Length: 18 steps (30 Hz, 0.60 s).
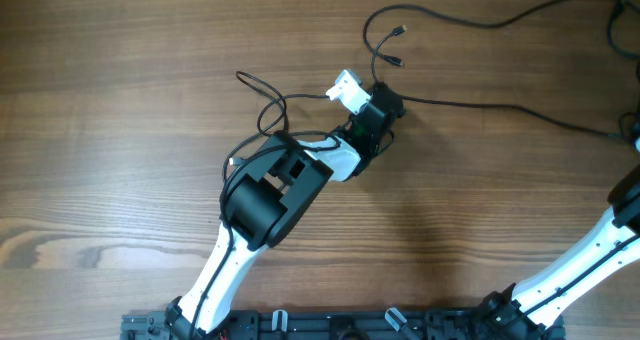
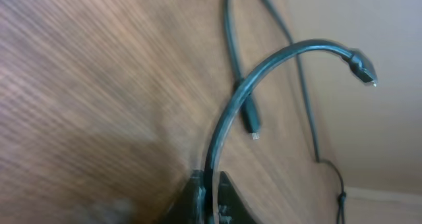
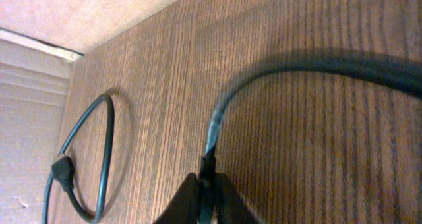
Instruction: Untangle cables
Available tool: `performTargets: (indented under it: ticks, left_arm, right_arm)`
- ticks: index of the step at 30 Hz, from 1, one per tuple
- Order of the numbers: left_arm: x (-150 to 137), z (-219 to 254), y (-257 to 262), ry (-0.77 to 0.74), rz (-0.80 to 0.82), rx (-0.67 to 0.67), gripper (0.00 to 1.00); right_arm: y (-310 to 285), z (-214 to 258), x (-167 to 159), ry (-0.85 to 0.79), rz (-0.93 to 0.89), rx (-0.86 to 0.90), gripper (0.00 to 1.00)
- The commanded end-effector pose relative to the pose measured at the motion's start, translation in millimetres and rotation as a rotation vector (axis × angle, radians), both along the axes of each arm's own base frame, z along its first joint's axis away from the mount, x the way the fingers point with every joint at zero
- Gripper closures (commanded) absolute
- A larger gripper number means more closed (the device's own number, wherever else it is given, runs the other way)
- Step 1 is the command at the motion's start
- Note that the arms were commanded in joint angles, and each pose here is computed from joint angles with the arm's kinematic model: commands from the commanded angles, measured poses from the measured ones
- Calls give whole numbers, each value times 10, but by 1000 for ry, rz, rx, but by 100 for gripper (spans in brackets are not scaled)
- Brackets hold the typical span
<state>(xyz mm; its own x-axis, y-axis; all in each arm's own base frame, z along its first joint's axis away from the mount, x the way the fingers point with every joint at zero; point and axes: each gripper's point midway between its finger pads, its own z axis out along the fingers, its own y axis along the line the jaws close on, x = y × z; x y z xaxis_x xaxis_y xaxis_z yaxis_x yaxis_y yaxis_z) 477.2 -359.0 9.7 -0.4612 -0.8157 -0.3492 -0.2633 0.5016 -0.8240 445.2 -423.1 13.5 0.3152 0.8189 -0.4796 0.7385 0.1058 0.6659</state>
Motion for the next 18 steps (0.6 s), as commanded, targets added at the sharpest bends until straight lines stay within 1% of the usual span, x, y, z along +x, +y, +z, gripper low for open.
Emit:
performTargets:
  ticks: [1, 2, 3, 6, 7, 8, 9, 11, 12, 13, 14, 18]
  left_arm:
    - [-146, -420, 34, 76, -34, 53, 92]
    - [-150, -416, 17, 77, -42, 48, 96]
    - [-155, -417, 8, 79, -47, 45, 96]
    - [-180, -427, -38, 90, -74, 34, 96]
    - [-196, -433, -65, 97, -90, 27, 96]
    - [-217, -440, -100, 105, -111, 19, 96]
    - [-227, -438, -120, 106, -125, 19, 96]
    - [-218, -404, -123, 101, -124, 16, 96]
    - [-211, -376, -125, 93, -131, 23, 90]
    - [-199, -309, -137, 69, -153, 51, 84]
    - [-190, -249, -146, 51, -169, 71, 82]
    - [-173, 42, -152, 18, -188, 96, 83]
  right_arm:
    - [-44, -114, -39, 5, -5, 9, 81]
    - [-37, -113, -32, 0, 3, 14, 85]
    - [-35, -114, -31, -1, 7, 16, 89]
    - [-33, -120, -37, -4, 13, 23, 89]
    - [-35, -122, -41, -3, 13, 24, 87]
    - [-31, -118, -33, -8, 18, 27, 64]
    - [-29, -100, -16, -21, 31, 28, 40]
    - [-27, -45, 24, -61, 69, 34, 20]
    - [-36, 0, 43, -90, 93, 36, 4]
    - [-55, 64, 59, -128, 123, 34, 0]
    - [-69, 108, 66, -152, 142, 32, 0]
    - [-143, 195, -10, -212, 194, 47, 0]
